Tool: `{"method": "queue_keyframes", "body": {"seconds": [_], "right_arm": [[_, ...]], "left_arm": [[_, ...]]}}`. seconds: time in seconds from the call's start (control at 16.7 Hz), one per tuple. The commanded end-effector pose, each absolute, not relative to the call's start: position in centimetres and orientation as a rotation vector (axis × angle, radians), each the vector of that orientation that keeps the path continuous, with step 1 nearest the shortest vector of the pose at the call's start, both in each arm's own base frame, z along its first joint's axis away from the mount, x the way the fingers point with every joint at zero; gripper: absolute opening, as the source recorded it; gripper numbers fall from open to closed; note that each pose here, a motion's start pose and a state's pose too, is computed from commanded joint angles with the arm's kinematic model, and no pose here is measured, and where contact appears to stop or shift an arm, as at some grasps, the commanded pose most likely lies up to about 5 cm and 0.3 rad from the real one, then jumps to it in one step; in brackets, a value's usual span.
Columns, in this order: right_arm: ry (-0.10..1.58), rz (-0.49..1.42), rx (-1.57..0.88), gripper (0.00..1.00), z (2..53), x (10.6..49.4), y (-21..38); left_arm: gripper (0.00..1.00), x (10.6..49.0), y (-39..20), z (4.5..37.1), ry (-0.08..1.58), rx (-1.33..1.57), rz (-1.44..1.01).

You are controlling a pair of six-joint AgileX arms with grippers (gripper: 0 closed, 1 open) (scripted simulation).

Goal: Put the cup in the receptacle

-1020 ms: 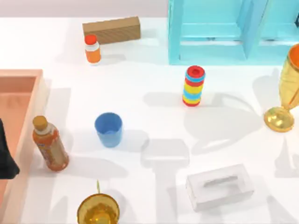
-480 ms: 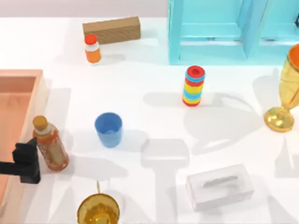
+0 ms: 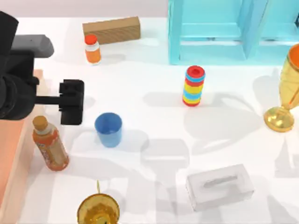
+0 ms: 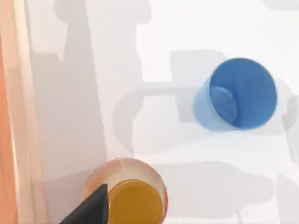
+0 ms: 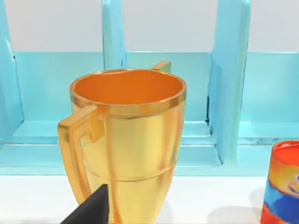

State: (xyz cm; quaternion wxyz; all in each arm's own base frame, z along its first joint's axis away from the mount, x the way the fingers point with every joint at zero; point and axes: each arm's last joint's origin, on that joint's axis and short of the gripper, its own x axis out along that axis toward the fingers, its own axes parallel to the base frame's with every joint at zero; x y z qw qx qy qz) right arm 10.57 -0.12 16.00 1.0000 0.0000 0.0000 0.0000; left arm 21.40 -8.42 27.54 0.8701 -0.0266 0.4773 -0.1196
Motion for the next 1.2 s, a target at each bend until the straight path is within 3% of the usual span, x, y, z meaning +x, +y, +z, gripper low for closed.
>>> {"method": "queue_keyframes", "body": {"seconds": [0.3, 0.6, 0.84, 1.2], "right_arm": [[0.0, 0.0, 0.0, 1.0, 16.0, 10.6, -0.1], [0.0, 0.0, 0.0, 1.0, 16.0, 10.6, -0.1], [0.0, 0.0, 0.0, 1.0, 16.0, 10.6, -0.1], [0.0, 0.0, 0.0, 1.0, 16.0, 10.6, -0.1]], "left_arm": [[1.0, 27.9, -14.3, 29.3, 1.237, -0.069, -0.211], [1.0, 32.8, -19.4, 26.5, 1.456, -0.028, -0.103], [1.0, 34.7, -21.5, 23.9, 1.557, 0.01, -0.027], [1.0, 35.0, -21.5, 23.5, 1.57, 0.011, -0.013]]}}
